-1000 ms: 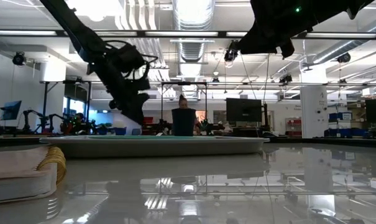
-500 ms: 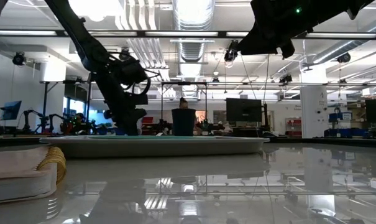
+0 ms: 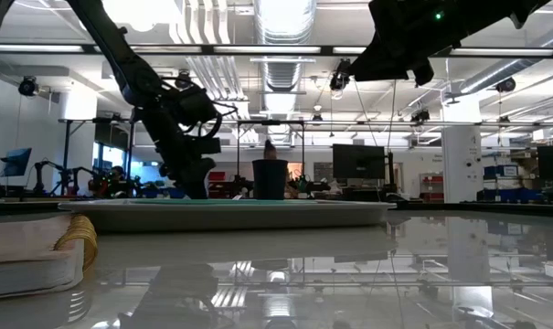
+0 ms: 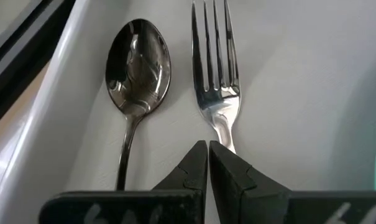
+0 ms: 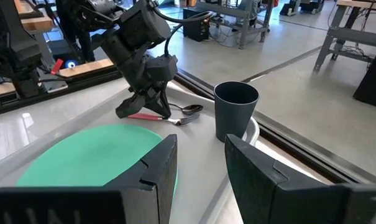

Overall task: Pick and place plate/cup/fork/spoon on tray
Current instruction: Put the pink fork between the black spoon and green plate on the gray serving tray

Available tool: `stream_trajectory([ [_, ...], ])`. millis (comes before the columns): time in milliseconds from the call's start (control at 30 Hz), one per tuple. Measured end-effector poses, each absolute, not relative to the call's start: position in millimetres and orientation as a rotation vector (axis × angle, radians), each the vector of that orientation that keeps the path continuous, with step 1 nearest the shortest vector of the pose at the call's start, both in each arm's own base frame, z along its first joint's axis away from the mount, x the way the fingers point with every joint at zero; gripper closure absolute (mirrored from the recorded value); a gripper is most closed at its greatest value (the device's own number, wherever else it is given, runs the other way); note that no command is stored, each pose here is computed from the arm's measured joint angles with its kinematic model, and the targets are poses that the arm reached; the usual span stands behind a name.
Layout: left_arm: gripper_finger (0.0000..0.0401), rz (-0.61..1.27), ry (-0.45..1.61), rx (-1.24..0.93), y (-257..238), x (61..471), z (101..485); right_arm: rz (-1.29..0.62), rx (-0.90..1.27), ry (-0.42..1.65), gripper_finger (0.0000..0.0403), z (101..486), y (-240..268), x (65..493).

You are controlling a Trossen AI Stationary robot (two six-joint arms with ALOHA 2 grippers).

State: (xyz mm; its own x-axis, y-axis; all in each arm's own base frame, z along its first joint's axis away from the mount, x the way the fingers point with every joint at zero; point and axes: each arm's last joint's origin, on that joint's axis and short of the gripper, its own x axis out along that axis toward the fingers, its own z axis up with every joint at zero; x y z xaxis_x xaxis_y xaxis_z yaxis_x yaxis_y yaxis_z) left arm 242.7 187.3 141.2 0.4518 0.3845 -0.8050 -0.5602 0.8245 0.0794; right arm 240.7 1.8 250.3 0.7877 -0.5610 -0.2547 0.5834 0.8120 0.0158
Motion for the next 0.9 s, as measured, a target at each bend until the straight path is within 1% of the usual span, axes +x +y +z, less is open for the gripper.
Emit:
stream_trajectory([
  [167, 0.0401, 0.572, 0.952, -0.194, 186.0, 241.8, 143.5, -0.618, 0.094, 0.249, 0.0280, 249.9, 1.8, 240.6],
  [367, 0.0401, 0.567, 0.940, -0.187, 178.3, 232.2, 171.9, -0.618, 0.093, 0.250, 0.0280, 249.7, 1.8, 240.6],
  [533, 0.0401, 0.493, 0.996, -0.243, 160.2, 213.1, 188.1, -0.618, 0.093, 0.250, 0.0280, 249.7, 1.9, 240.6],
  [667, 0.0401, 0.495, 1.014, -0.297, 148.4, 205.6, 183.0, -0.618, 0.093, 0.250, 0.0280, 249.7, 1.9, 240.6],
  [900, 0.0401, 0.452, 1.068, -0.317, 131.7, 203.3, 164.6, -0.618, 0.092, 0.252, 0.0280, 249.5, 1.8, 240.5],
])
